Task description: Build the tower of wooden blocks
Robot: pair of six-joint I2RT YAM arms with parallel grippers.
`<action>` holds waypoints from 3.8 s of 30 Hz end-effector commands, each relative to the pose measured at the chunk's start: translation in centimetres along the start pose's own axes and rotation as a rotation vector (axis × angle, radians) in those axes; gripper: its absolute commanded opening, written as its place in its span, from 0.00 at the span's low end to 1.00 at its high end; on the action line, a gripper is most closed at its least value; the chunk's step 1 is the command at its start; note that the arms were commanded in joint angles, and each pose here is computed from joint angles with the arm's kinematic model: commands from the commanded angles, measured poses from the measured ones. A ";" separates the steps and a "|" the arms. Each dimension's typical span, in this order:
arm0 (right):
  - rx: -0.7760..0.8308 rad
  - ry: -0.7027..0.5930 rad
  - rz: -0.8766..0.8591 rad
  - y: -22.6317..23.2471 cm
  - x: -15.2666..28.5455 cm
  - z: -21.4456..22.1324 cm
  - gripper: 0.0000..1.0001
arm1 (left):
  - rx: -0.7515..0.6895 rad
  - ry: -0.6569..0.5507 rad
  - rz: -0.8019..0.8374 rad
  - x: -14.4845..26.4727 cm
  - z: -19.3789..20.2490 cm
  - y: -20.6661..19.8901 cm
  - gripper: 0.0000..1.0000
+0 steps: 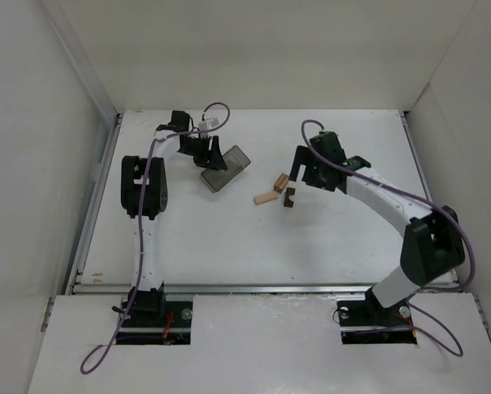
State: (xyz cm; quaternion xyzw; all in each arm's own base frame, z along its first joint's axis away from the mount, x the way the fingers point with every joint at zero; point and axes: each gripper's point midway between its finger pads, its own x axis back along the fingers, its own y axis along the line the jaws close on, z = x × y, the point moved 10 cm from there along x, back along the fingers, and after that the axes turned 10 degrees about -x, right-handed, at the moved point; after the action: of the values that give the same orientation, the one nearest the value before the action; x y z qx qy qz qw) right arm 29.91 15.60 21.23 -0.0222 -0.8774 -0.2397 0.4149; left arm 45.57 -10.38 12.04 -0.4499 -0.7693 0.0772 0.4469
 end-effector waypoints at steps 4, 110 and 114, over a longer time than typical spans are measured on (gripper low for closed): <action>-0.003 0.007 0.053 3.9 -3.4 -1.9 1.00 | 0.156 -0.117 0.067 1.9 0.3 1.7 0.30; 0.770 -0.481 -0.922 5.9 8.2 2.5 1.00 | -1.216 0.184 0.089 5.8 -1.7 -24.9 0.00; 0.644 -0.501 -0.836 4.1 8.9 2.9 1.00 | -1.163 0.275 -0.065 4.2 -0.3 -22.2 0.00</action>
State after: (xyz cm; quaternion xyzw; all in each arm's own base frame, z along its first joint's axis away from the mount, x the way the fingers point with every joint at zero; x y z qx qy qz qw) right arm 23.88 19.76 26.29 0.4368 -0.8949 -0.0412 0.0812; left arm 30.51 -20.89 26.91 -0.6628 -0.5988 -0.4016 0.2019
